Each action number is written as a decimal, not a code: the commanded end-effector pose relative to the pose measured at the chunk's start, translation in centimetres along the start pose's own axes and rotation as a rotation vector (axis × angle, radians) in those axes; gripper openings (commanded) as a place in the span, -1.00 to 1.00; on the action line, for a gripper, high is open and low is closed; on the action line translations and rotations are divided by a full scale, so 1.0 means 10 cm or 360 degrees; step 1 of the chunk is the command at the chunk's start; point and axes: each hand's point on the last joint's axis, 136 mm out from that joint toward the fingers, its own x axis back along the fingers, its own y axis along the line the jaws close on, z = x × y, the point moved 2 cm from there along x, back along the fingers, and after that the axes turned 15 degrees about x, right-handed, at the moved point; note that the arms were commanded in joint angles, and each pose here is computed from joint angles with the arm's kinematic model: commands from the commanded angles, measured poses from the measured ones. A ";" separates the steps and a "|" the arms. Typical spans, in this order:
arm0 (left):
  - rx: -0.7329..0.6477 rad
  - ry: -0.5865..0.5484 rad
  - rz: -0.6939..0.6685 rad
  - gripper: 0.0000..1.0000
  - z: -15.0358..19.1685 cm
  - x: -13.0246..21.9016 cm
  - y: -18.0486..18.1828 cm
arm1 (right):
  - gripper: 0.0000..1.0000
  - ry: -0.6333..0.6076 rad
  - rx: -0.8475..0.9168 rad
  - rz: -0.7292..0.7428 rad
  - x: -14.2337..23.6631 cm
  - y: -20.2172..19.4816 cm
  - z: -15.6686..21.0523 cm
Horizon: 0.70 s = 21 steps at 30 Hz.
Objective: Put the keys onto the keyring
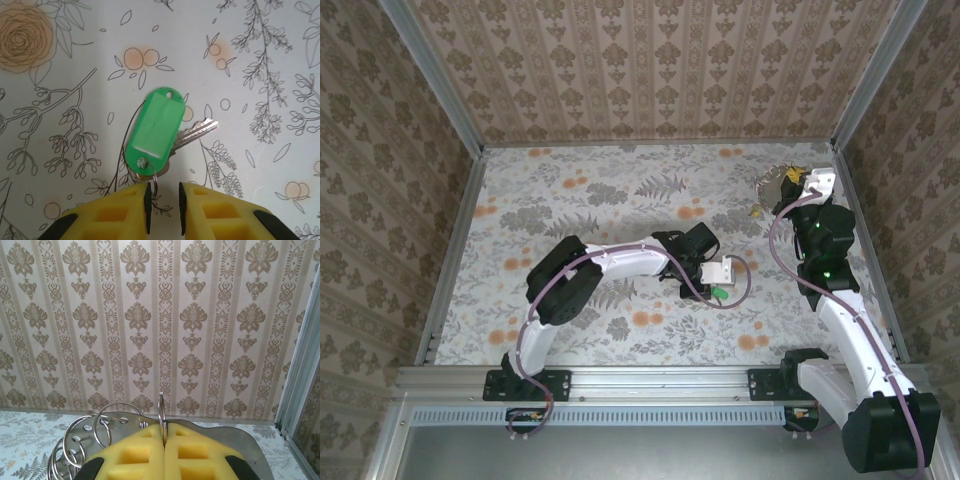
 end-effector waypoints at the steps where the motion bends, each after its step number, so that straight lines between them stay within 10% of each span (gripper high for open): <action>1: 0.0008 0.0044 0.0080 -0.53 0.03 -0.08 -0.02 | -1.00 -0.0122 -0.0016 0.0015 0.03 -0.05 -0.20; 21: 0.0051 0.0033 -0.0015 -0.54 0.01 -0.05 0.14 | -1.00 -0.0124 0.0001 0.0030 0.07 -0.07 -0.20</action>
